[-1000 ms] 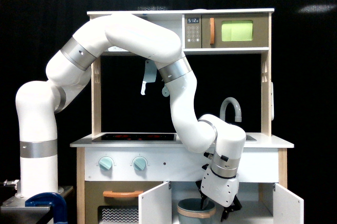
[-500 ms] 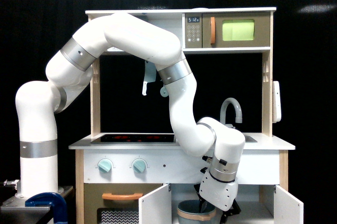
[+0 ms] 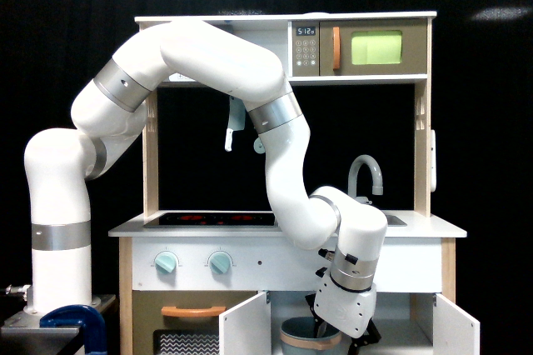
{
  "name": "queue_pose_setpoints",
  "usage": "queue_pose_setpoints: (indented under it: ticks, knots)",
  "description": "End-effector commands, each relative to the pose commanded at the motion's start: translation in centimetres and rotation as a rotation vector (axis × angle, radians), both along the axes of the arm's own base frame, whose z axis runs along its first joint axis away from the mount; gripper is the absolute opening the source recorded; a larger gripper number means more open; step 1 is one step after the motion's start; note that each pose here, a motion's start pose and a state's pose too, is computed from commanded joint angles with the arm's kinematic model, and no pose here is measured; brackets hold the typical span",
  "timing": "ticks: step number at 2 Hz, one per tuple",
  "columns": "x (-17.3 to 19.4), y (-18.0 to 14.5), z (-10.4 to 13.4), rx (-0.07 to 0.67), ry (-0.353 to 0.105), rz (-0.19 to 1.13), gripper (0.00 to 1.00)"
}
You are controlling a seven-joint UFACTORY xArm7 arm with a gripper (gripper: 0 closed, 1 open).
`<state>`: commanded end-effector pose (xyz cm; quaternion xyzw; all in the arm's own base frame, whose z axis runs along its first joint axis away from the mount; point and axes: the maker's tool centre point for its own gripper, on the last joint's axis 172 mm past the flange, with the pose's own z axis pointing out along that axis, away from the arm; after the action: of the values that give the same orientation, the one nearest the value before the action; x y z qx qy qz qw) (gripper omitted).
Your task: Put the bowl inside the kitchen cabinet
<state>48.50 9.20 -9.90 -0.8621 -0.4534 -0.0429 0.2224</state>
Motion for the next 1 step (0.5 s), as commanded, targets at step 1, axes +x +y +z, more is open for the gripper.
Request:
queue_pose_setpoints:
  ticks: [1]
  knots:
    - [-0.10,-0.20,0.70,0.000,0.000,0.000,1.00]
